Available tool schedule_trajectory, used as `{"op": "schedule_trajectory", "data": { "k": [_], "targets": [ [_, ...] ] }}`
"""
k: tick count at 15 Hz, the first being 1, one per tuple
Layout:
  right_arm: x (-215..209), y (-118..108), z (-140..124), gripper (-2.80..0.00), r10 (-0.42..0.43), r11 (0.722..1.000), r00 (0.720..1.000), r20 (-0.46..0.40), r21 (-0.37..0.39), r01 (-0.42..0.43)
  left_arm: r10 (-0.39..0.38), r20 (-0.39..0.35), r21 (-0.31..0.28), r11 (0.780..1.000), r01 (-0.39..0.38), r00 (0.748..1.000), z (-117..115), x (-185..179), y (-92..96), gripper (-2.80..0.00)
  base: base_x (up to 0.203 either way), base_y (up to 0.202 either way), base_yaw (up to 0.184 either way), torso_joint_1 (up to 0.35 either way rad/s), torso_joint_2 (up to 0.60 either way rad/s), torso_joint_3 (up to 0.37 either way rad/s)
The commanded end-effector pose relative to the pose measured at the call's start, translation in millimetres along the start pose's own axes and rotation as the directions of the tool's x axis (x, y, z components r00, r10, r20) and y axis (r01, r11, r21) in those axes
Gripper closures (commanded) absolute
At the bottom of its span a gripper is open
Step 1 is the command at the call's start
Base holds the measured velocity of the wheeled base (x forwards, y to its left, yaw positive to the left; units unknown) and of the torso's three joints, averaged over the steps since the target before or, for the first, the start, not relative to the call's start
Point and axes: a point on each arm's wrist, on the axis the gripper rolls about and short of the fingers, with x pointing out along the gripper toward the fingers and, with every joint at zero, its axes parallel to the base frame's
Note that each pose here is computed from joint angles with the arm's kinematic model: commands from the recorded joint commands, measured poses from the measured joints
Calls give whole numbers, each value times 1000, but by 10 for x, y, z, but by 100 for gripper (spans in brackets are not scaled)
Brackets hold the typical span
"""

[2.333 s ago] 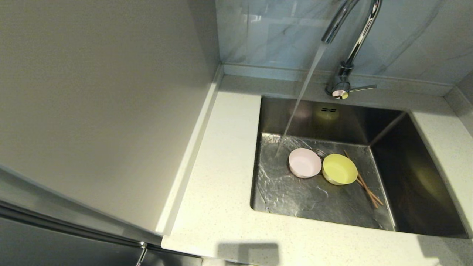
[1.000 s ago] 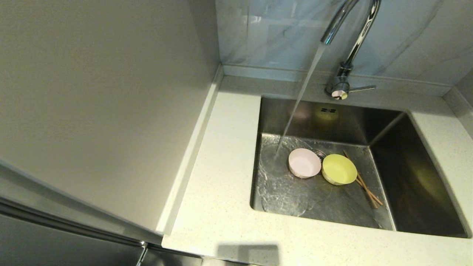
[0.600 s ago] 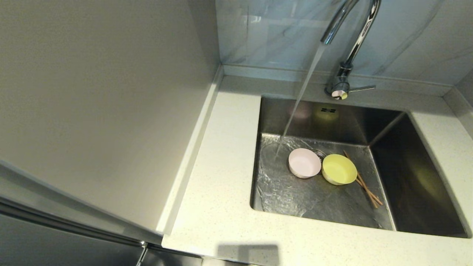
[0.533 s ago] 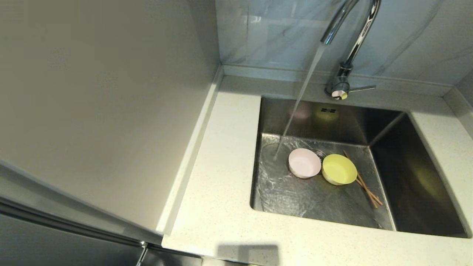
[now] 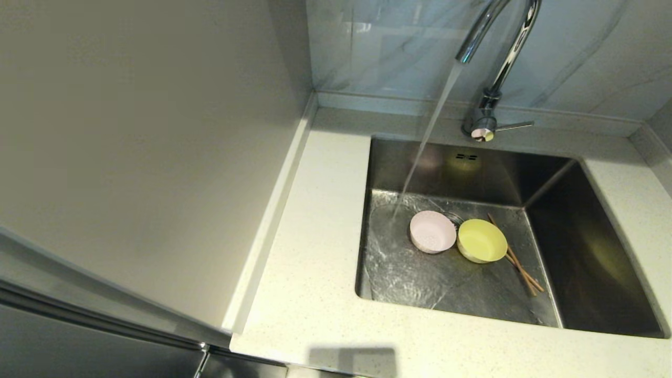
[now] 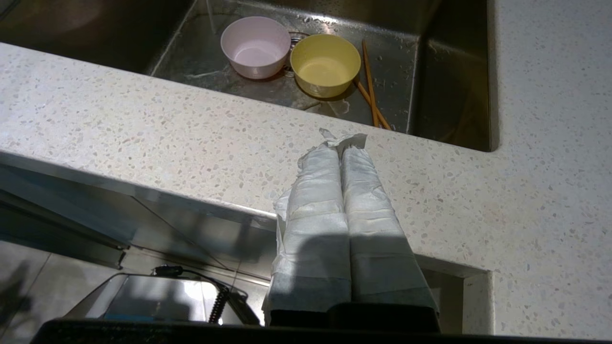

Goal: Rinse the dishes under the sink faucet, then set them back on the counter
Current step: Wait for the water to rinse the bowl

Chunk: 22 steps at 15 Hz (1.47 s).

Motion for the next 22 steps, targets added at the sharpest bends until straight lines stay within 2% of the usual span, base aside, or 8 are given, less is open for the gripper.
{"op": "schedule_trajectory", "data": {
  "k": [1, 20, 22],
  "targets": [
    [3, 0, 0, 0, 0, 1000, 1000, -3, -1, 0, 1, 3, 0, 1000, -1, 1000, 0, -2, 0, 0, 0, 0, 0, 0, 0, 0],
    [2, 0, 0, 0, 0, 1000, 1000, -6, 8, 0, 1, 3, 0, 1000, -1, 1000, 0, -2, 0, 0, 0, 0, 0, 0, 0, 0],
    [18, 2, 1, 0, 6, 1000, 999, -35, -2, -6, 1, 3, 0, 1000, -1, 1000, 0, -2, 0, 0, 0, 0, 0, 0, 0, 0]
  ]
}}
